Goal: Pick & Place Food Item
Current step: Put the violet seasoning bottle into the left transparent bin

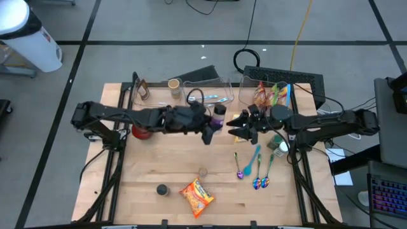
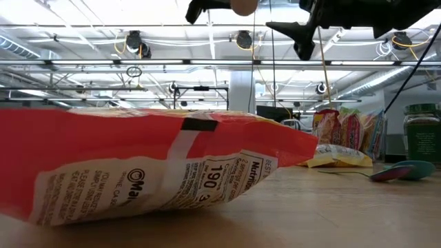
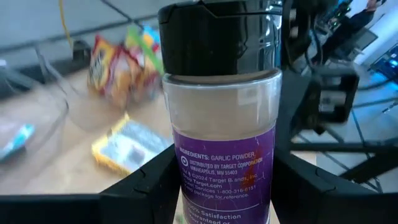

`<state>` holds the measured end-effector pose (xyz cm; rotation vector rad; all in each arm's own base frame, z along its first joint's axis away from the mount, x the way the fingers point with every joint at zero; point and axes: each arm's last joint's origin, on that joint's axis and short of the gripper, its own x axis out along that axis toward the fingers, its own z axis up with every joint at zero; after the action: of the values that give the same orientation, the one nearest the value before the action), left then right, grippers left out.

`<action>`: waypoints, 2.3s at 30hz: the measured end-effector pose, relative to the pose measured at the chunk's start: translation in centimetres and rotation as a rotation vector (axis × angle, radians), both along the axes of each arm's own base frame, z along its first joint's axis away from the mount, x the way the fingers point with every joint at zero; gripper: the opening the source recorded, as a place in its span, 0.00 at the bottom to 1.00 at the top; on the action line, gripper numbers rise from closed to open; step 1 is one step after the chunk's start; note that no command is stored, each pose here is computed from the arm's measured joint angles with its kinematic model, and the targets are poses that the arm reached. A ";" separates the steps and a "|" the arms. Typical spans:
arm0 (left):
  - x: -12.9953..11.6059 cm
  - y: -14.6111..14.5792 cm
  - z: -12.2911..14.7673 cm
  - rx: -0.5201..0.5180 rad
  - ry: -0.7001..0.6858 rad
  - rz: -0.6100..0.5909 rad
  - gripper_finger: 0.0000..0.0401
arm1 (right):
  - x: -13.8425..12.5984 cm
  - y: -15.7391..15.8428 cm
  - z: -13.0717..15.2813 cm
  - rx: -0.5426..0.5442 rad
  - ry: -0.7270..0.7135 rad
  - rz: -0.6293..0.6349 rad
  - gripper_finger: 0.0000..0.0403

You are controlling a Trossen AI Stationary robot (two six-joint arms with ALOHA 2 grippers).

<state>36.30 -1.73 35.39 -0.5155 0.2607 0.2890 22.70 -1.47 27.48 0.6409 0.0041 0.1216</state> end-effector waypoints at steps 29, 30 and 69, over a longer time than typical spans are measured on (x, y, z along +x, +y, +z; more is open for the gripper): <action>0.8 1.3 1.2 0.067 -0.122 0.008 0.52 | 1.6 -0.2 0.7 0.006 -0.223 -0.025 0.66; 1.1 1.3 1.0 0.066 -0.130 0.009 0.52 | 1.6 -0.2 0.7 0.006 -0.224 -0.022 0.66; 3.2 2.4 -0.7 0.011 -0.170 -0.076 0.52 | 1.8 -0.1 0.0 0.006 -0.152 0.034 0.48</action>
<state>39.49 0.67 34.71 -0.5146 0.1134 0.1710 24.45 -1.54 27.48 0.6366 -0.1322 0.2026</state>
